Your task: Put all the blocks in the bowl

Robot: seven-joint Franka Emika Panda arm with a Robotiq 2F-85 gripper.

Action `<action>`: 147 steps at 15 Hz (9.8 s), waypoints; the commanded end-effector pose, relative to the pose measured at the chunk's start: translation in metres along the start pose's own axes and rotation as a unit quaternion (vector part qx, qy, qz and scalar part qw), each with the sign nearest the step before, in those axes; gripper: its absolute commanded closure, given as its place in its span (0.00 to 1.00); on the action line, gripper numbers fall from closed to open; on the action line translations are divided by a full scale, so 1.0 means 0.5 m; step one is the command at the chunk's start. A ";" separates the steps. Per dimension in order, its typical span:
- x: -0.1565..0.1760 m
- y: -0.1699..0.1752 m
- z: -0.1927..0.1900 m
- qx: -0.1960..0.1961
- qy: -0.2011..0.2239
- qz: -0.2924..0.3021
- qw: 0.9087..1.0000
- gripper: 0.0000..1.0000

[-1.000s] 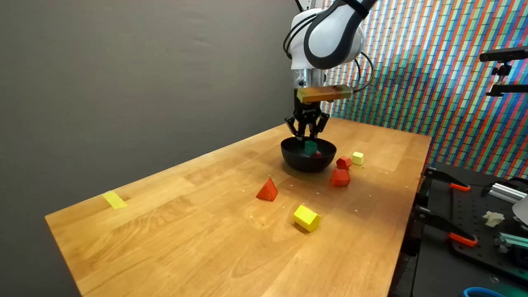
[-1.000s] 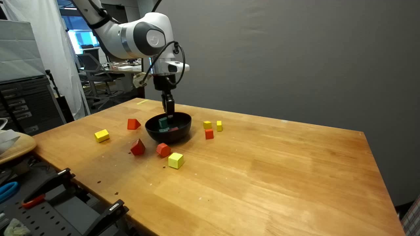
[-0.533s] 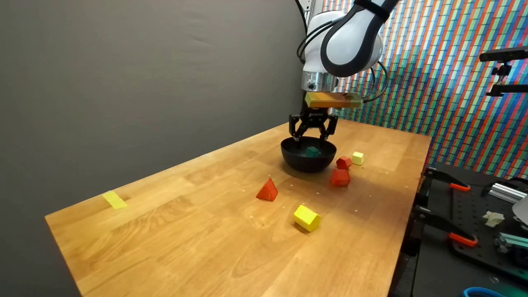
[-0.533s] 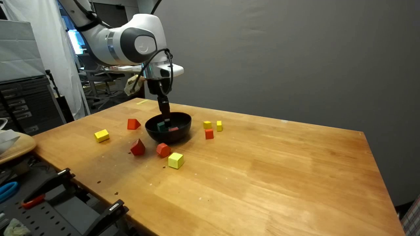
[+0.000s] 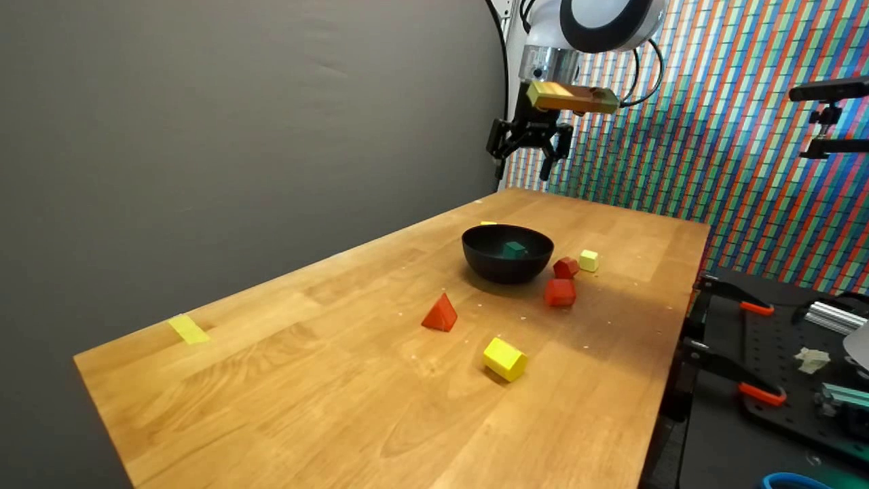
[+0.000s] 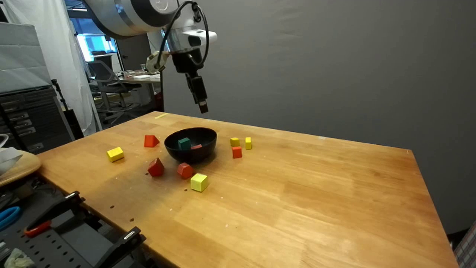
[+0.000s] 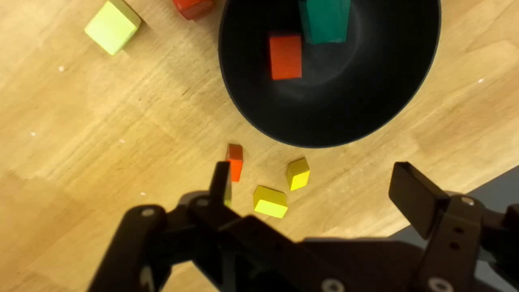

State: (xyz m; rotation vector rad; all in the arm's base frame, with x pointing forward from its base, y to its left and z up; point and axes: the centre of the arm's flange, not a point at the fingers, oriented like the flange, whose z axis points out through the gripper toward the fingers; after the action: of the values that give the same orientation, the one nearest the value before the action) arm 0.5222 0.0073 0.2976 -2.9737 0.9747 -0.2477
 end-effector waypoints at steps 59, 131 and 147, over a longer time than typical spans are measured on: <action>-0.043 -0.054 0.038 0.049 -0.198 -0.181 0.962 0.68; -0.271 -0.315 0.088 0.070 -0.168 -0.325 0.928 0.72; -0.057 -0.026 -0.034 0.062 -0.102 -0.240 0.964 0.72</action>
State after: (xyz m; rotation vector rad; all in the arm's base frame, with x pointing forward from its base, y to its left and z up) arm 0.5092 0.0326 0.3098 -2.9900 0.2634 -0.0056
